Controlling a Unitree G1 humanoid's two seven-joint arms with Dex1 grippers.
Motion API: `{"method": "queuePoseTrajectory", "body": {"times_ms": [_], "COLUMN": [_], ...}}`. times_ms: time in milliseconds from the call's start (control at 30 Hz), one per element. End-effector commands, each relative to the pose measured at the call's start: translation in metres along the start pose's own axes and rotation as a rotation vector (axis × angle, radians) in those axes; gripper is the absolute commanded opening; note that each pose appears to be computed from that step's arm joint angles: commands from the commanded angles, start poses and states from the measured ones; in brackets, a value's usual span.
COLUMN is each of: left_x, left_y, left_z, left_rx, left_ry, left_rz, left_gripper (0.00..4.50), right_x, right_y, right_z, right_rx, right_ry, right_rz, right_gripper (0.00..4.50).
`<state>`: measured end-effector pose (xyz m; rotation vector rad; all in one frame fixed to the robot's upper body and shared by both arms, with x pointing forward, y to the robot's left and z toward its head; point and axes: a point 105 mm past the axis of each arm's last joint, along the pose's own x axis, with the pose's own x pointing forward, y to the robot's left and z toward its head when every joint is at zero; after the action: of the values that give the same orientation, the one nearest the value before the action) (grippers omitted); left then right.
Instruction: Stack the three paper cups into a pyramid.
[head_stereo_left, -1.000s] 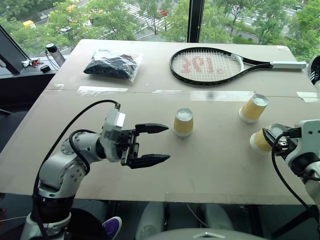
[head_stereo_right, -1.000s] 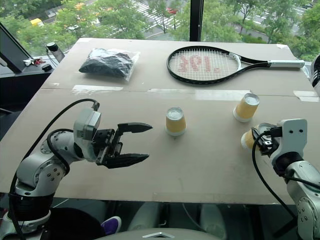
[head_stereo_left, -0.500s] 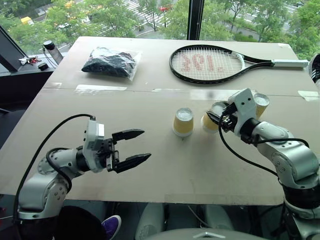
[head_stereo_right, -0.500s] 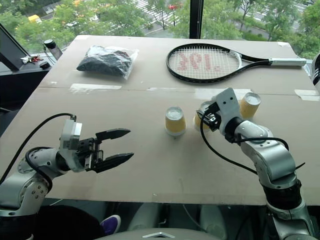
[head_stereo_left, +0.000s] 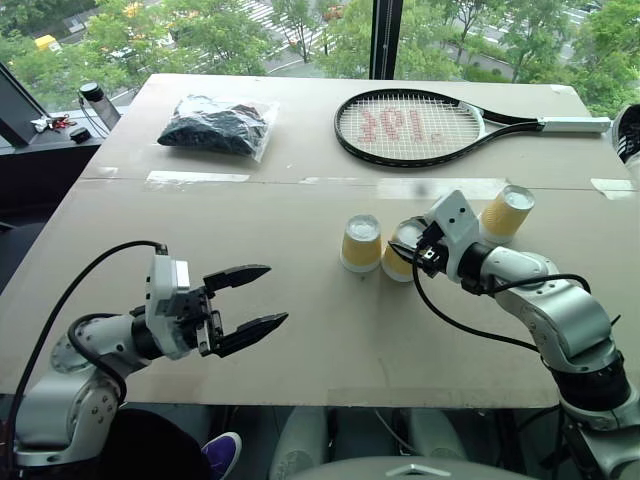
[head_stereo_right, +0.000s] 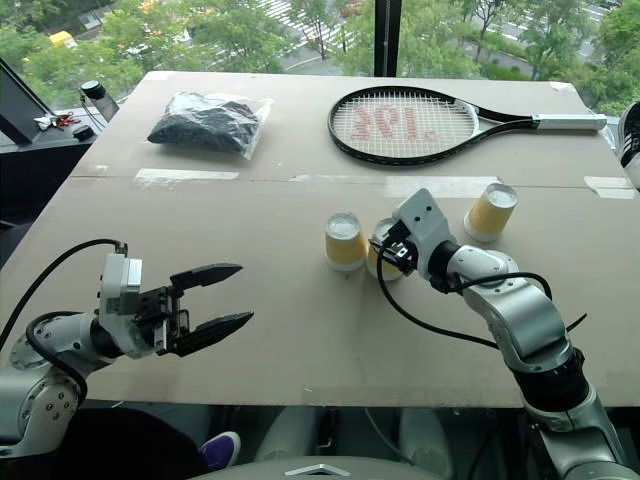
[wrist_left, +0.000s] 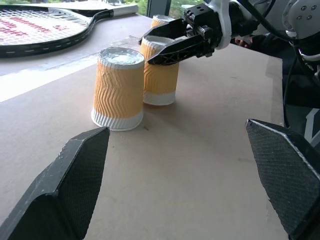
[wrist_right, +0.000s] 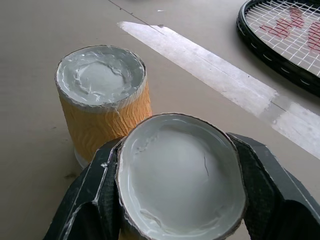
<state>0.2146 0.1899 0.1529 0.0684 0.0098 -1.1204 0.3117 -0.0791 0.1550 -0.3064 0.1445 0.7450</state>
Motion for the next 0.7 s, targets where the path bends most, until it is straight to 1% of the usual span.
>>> {"method": "queuePoseTrajectory", "body": {"times_ms": [33, 200, 367, 433, 500, 533, 600, 667, 700], "left_x": [-0.006, -0.013, -0.017, -0.018, -0.018, -0.018, -0.018, -0.018, -0.018], "left_y": [-0.003, -0.004, -0.002, -0.002, -0.003, -0.003, -0.003, -0.003, -0.003], "left_z": [0.01, 0.012, 0.012, 0.011, 0.01, 0.01, 0.011, 0.011, 0.011], "left_rx": [0.038, 0.024, 0.027, 0.026, 0.024, 0.024, 0.024, 0.025, 0.024], "left_ry": [-0.027, -0.039, -0.045, -0.045, -0.046, -0.048, -0.053, -0.058, -0.06], "left_rz": [-0.022, -0.046, -0.037, -0.033, -0.029, -0.028, -0.024, -0.02, -0.019], "left_gripper": [4.5, 4.5, 4.5, 4.5, 4.5, 4.5, 4.5, 4.5, 4.5], "right_x": [-0.001, 0.0, 0.0, 0.001, 0.001, 0.0, -0.005, -0.015, -0.022], "right_y": [0.002, 0.003, 0.005, 0.006, 0.008, 0.006, 0.0, -0.011, -0.012], "right_z": [0.015, 0.012, 0.008, 0.004, 0.002, 0.002, 0.007, 0.021, 0.03], "right_rx": [-0.065, -0.111, -0.115, -0.105, -0.104, -0.112, -0.135, -0.131, -0.128], "right_ry": [-0.061, -0.055, -0.043, -0.039, -0.037, -0.039, -0.059, -0.114, -0.153], "right_rz": [0.0, 0.0, 0.016, 0.027, 0.037, 0.034, 0.013, -0.024, -0.017], "right_gripper": [2.25, 2.25, 2.25, 3.28, 3.93, 4.46, 4.49, 4.49, 4.49]}}
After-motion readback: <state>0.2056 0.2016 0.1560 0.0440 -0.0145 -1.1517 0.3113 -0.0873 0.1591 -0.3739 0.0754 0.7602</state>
